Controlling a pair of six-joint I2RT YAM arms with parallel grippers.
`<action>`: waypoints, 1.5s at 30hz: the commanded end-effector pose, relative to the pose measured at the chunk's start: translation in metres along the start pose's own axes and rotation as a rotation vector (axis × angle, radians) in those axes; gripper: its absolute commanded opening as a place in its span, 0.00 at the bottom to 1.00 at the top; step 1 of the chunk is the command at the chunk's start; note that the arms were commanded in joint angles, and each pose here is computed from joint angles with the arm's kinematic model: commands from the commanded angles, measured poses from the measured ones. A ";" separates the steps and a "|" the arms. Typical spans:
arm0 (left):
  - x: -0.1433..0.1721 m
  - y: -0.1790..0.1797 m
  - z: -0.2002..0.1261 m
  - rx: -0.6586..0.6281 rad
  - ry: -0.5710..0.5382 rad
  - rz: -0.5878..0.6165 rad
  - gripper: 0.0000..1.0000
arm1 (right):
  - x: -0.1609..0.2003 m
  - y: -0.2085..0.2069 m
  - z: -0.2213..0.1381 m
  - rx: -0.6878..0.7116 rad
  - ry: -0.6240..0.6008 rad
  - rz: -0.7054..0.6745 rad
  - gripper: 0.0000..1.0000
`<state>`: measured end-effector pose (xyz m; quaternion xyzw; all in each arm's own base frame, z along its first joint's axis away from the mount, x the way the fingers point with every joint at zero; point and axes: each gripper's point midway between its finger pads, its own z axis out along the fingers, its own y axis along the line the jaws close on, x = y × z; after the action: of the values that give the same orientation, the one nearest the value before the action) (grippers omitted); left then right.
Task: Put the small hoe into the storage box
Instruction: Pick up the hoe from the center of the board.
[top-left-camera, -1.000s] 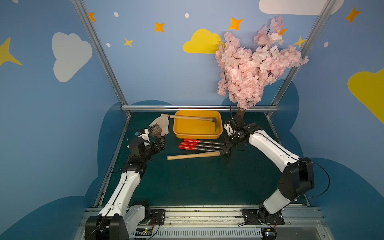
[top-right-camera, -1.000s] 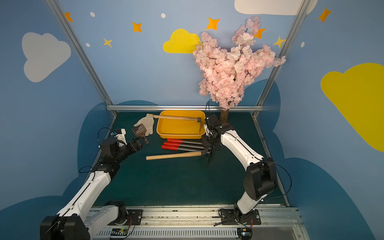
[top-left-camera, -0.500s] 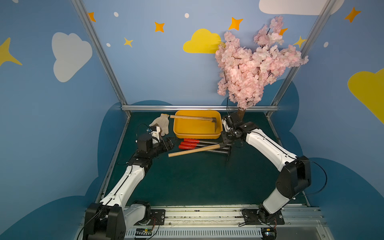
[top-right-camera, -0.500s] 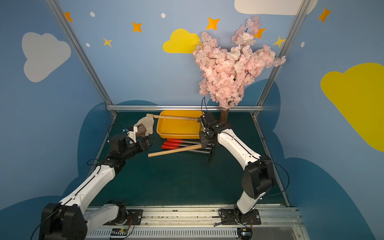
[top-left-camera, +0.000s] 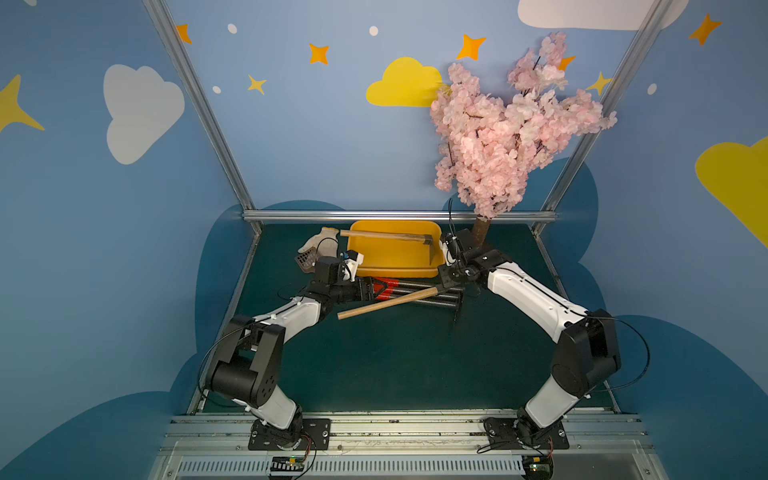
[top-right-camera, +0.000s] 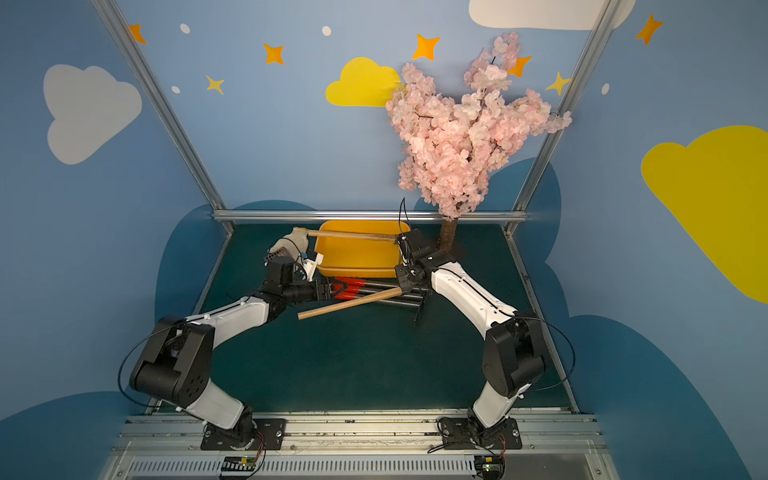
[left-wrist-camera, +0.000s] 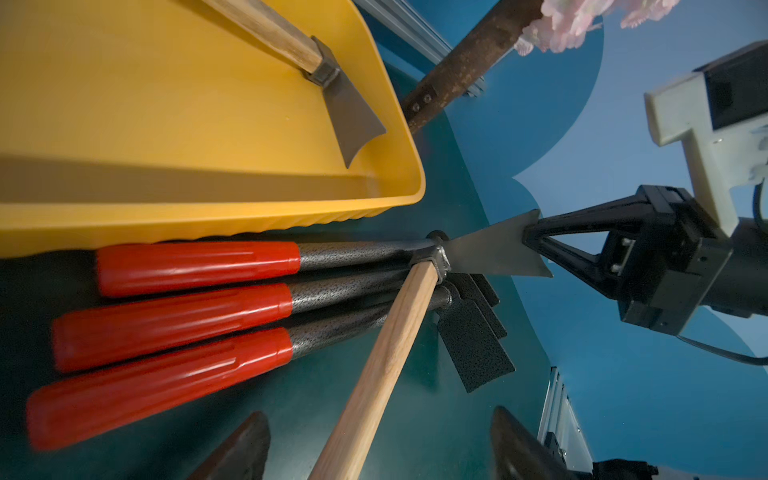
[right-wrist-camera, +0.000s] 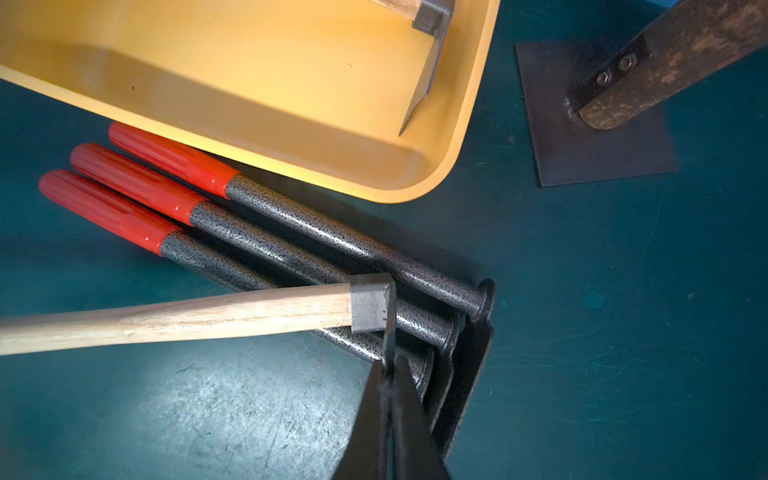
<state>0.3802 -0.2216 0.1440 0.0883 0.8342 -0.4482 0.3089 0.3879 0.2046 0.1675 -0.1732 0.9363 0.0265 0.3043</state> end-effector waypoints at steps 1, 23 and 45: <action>-0.010 -0.025 0.010 0.110 0.028 0.127 0.83 | -0.024 0.004 -0.022 -0.022 -0.118 -0.006 0.00; 0.038 -0.023 0.057 0.201 0.247 0.091 0.72 | -0.044 0.010 -0.062 -0.004 -0.271 -0.104 0.00; 0.054 -0.039 0.065 0.245 0.305 0.098 0.37 | -0.055 0.015 -0.091 0.020 -0.456 -0.154 0.00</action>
<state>0.3479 -0.3008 0.1110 0.2265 0.8088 -0.5084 0.1896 0.3660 0.2165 0.2245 -0.2588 0.8636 0.0109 0.4325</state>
